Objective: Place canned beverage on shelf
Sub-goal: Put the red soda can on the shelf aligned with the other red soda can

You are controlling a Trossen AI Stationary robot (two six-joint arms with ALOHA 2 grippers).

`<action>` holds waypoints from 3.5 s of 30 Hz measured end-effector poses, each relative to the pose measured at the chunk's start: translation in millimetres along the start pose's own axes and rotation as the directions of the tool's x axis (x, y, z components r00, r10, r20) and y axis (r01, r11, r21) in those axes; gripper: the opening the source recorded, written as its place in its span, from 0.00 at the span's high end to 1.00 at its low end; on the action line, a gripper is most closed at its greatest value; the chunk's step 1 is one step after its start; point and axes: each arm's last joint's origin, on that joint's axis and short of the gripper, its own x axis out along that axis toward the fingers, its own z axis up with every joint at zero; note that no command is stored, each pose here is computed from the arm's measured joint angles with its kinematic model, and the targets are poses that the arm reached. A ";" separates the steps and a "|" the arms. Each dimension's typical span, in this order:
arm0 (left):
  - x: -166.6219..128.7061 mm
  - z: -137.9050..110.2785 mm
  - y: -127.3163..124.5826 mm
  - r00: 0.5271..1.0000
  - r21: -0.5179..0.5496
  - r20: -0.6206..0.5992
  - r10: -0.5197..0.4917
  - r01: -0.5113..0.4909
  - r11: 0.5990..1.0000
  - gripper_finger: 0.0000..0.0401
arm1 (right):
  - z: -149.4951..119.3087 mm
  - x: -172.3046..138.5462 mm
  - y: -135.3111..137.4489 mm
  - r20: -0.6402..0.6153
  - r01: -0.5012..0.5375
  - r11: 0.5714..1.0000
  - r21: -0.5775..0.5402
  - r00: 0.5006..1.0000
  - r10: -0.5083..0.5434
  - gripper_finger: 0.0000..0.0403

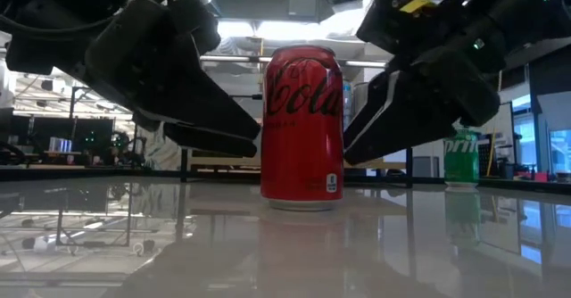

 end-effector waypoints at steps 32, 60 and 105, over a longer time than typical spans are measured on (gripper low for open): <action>-0.6 1.9 3.5 1.000 -0.025 -0.011 0.017 -0.017 1.000 0.08 | 3.0 -0.4 0.2 0.025 -0.007 0.999 0.040 1.000 0.006 0.07; -19.7 97.3 -23.5 0.997 0.062 0.050 -0.053 0.050 0.997 0.08 | -63.5 -86.4 80.2 0.147 -0.178 0.983 0.038 0.974 0.170 0.07; 11.4 84.6 -13.9 0.998 0.097 -0.061 -0.026 0.032 0.995 0.37 | -70.9 -76.7 79.8 0.154 -0.104 0.994 0.030 0.983 0.099 0.07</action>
